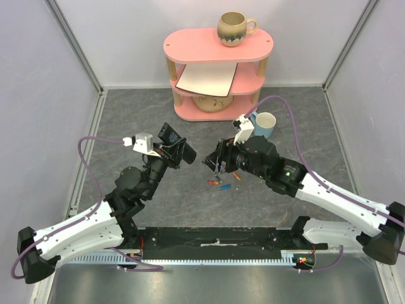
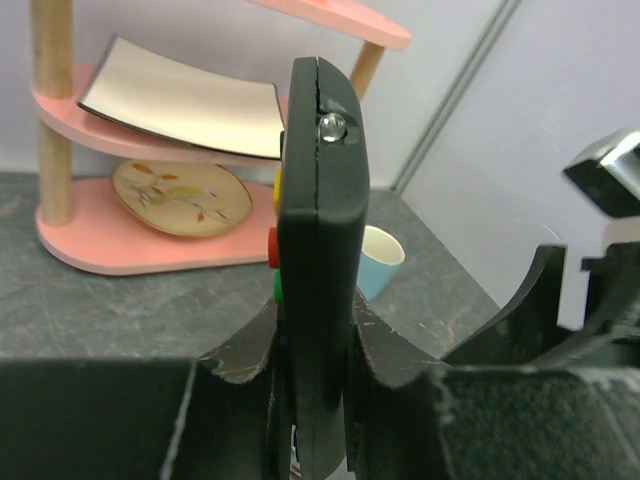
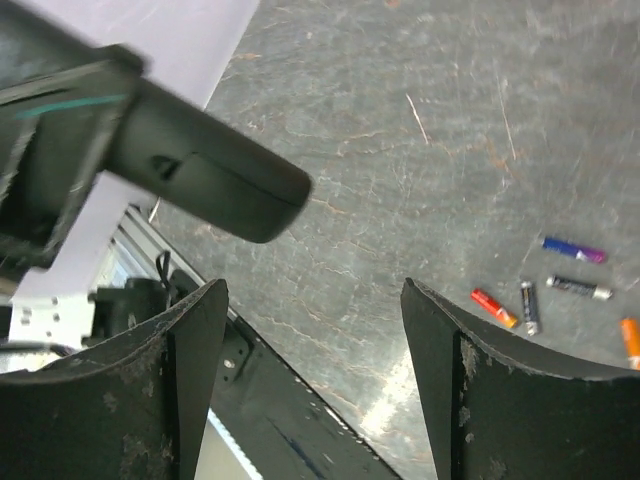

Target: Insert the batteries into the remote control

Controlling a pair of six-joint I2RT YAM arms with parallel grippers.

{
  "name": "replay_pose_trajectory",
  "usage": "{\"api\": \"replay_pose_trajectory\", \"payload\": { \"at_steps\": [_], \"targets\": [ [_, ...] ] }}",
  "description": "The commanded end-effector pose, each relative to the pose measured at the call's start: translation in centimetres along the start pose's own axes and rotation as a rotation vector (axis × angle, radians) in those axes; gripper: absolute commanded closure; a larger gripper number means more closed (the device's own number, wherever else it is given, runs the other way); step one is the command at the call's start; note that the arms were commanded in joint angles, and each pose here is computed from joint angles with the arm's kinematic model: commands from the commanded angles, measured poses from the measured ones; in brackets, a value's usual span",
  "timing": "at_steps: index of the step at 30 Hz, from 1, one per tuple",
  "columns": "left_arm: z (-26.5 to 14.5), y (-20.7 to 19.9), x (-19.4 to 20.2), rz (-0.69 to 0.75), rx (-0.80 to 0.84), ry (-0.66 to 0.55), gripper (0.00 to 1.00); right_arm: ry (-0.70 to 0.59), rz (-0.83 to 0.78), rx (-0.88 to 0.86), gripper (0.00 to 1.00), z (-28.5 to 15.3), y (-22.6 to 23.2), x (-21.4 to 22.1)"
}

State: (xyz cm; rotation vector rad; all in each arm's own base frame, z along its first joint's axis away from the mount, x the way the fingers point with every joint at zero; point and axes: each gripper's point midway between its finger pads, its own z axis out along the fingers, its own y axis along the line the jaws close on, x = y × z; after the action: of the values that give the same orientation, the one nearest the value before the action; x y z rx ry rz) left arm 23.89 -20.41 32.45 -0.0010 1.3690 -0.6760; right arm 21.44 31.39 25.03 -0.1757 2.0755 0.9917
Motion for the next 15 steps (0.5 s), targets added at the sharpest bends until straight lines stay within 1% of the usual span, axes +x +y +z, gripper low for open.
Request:
{"api": "replay_pose_trajectory", "payload": {
  "at_steps": [1,5,6,7,8,9,10,12,15],
  "targets": [
    [-0.2,-2.4,0.6,-0.134,0.087,0.112,0.98,-0.035,-0.278,-0.09,0.22,-2.7,2.5,-2.0],
    [-0.3,-3.5,1.6,-0.221,0.165,0.2,0.98,-0.027,-0.353,-0.062,0.23,-3.8,2.1,-1.9],
    [-0.6,-4.4,2.2,-0.235,0.225,0.243,0.98,-0.029,-0.369,-0.062,0.23,-4.0,2.1,-1.8],
    [-0.7,-4.7,2.3,-0.252,0.251,0.26,0.98,-0.038,-0.381,-0.065,0.23,-4.2,2.2,-1.9],
    [-0.4,-4.5,2.3,-0.286,0.248,0.272,0.98,-0.038,-0.393,-0.07,0.23,-4.4,2.2,-1.8],
    [-0.8,-5.2,2.8,-0.3,0.297,0.322,0.98,-0.043,-0.405,-0.077,0.23,-4.5,2.3,-1.9],
    [-0.3,-4.8,3.0,-0.305,0.291,0.347,0.98,-0.056,-0.425,-0.089,0.23,-5.0,2.7,-2.1],
    [-0.3,-5.4,4.0,-0.345,0.331,0.419,0.98,-0.076,-0.446,-0.087,0.23,-5.4,2.6,-2.5],
    [-0.1,-5.8,4.7,-0.407,0.345,0.475,0.98,-0.12,-0.451,-0.058,0.21,-6.1,2.0,-3.3]
  ]
}}
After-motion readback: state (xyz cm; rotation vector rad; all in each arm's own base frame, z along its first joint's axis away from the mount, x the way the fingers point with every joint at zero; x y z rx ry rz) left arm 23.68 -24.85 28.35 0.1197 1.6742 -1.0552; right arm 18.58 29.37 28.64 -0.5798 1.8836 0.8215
